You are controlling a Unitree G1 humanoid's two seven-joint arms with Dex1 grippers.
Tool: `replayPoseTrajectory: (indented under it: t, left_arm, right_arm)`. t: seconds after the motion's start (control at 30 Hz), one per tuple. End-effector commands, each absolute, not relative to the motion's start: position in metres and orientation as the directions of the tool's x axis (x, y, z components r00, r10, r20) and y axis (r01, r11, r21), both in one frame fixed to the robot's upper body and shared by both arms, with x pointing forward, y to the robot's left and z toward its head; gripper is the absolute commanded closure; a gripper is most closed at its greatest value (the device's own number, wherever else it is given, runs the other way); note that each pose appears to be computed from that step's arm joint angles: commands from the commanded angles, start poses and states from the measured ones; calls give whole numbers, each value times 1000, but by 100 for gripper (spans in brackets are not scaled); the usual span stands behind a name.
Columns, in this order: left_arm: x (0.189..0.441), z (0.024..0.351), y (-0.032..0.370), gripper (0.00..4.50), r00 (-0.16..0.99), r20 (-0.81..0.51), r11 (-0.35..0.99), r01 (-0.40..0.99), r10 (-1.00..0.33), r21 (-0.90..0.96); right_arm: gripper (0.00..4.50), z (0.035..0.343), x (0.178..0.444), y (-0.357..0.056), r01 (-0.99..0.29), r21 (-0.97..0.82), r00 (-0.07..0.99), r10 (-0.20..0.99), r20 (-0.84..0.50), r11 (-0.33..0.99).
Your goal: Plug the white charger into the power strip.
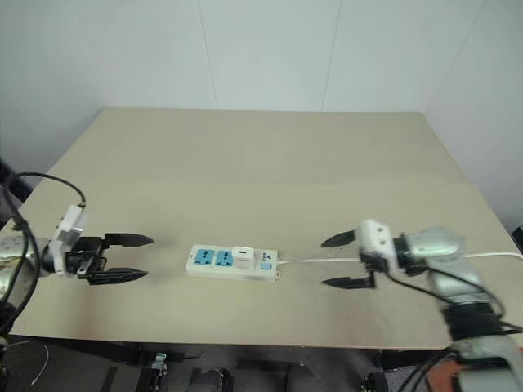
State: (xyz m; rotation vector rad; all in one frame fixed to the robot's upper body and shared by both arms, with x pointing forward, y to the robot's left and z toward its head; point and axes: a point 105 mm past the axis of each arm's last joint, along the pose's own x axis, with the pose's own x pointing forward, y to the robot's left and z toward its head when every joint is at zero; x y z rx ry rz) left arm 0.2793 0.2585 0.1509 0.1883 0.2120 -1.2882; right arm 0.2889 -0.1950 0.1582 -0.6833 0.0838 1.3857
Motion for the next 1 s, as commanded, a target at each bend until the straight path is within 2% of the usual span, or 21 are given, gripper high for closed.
replayPoseTrajectory:
  t: [0.03, 0.13, 0.33, 0.73, 1.0]
  left_arm:
    - [269, 169, 268, 0, 312, -263, 302, 950, -913, 78]
    - [264, 171, 270, 0, 335, -257, 327, 942, -906, 77]
    - [258, 169, 262, 0, 305, -256, 300, 952, -917, 60]
    - [277, 164, 252, 0, 324, -250, 314, 946, -912, 79]
    - [284, 167, 245, 0, 276, -245, 267, 961, -930, 68]
  right_arm:
    - [2, 175, 272, -214, -912, -406, 252, 848, -465, 48]
    - [2, 173, 257, -232, -920, -387, 268, 817, -511, 60]
    - [2, 170, 251, -236, -902, -410, 342, 796, -499, 131]
    - [2, 175, 241, -247, -882, -426, 418, 747, -517, 199]
    - [2, 169, 229, -247, -877, -424, 439, 736, -516, 226]
